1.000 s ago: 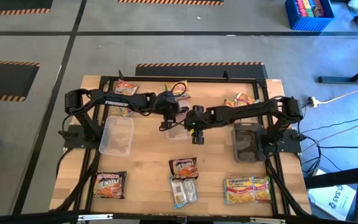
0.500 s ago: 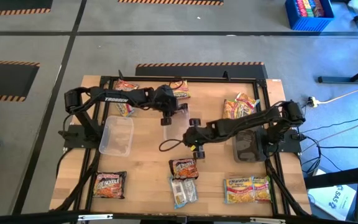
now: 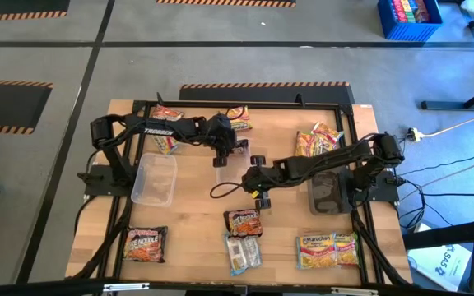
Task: Sort Maruchan noodles
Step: Put the black noodle pack into the right transparent bin
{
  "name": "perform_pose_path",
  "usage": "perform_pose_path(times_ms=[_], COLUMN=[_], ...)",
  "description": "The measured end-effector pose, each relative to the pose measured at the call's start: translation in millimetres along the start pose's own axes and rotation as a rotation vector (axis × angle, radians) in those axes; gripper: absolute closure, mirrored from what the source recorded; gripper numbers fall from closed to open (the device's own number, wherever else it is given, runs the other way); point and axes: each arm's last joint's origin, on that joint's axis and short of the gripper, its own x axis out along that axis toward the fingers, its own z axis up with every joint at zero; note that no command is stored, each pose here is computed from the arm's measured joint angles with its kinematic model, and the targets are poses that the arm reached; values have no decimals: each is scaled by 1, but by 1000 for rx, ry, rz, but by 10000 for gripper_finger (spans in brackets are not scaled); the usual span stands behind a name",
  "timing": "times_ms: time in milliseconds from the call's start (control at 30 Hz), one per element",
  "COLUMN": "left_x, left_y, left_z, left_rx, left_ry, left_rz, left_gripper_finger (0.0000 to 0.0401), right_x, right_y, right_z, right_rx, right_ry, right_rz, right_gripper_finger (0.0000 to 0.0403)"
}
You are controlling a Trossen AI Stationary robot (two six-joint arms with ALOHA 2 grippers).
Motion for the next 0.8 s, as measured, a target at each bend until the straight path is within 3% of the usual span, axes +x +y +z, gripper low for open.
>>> perform_pose_path(times_ms=[300, 467, 800], left_x=[-5, -16, -20], left_y=[1, 4, 0], left_z=[1, 5, 8], left_rx=[-28, -30, -22], left_ry=[7, -4, -19], left_rz=[32, 119, 103], left_gripper_finger=[192, 191, 191], right_x=[0, 0, 0], right_y=[0, 0, 0], right_z=[0, 0, -1], right_rx=[-1, -1, -2], right_ry=[3, 5, 7], right_rz=[0, 0, -1], right_gripper_finger=[205, 205, 205])
